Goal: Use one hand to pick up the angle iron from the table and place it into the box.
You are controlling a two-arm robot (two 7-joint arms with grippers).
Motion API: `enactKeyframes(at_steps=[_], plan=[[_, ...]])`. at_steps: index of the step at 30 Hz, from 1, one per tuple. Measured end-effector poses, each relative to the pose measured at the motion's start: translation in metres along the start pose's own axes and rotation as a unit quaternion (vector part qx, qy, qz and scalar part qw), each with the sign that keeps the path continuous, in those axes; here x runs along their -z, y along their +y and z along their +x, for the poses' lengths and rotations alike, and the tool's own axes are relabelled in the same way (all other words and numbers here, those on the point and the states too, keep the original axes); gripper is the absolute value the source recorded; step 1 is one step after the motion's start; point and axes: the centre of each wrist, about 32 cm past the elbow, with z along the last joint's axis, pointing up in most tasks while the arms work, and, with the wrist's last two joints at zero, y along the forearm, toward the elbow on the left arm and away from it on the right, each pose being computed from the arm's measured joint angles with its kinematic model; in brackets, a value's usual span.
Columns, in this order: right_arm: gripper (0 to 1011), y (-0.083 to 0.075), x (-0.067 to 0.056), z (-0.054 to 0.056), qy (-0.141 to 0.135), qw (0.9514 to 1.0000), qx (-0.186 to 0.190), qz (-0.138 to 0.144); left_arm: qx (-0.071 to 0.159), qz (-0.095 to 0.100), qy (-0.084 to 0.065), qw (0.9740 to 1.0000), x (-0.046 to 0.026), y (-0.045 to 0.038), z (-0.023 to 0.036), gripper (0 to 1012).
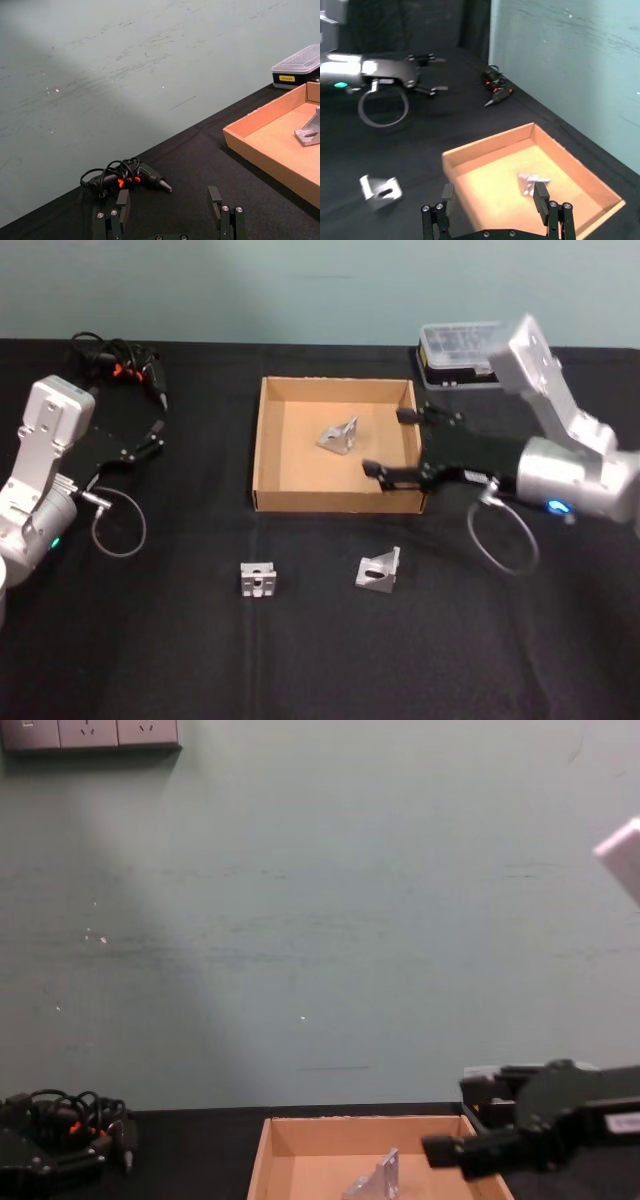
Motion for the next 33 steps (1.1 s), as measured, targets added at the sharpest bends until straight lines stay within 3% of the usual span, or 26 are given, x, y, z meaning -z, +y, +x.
enactKeyframes(at_steps=[9, 17, 25, 33], plan=[[1000, -0.034, 0.014, -0.018, -0.006, 0.9993, -0.031, -0.020, 0.000, 0.000, 0.000, 1.0000, 0.0000, 0.0000, 0.0000, 1011], [1000, -0.046, 0.025, -0.028, 0.009, 0.9975, -0.053, -0.046, 0.000, 0.000, 0.000, 1.0000, 0.0000, 0.0000, 0.0000, 1011], [1000, -0.049, 0.034, -0.034, 0.028, 0.9953, -0.064, -0.067, 0.000, 0.000, 0.000, 1.0000, 0.0000, 0.0000, 0.0000, 1011], [1000, -0.043, 0.041, -0.038, 0.052, 0.9927, -0.070, -0.083, 0.000, 0.000, 0.000, 1.0000, 0.0000, 0.0000, 0.0000, 1011]])
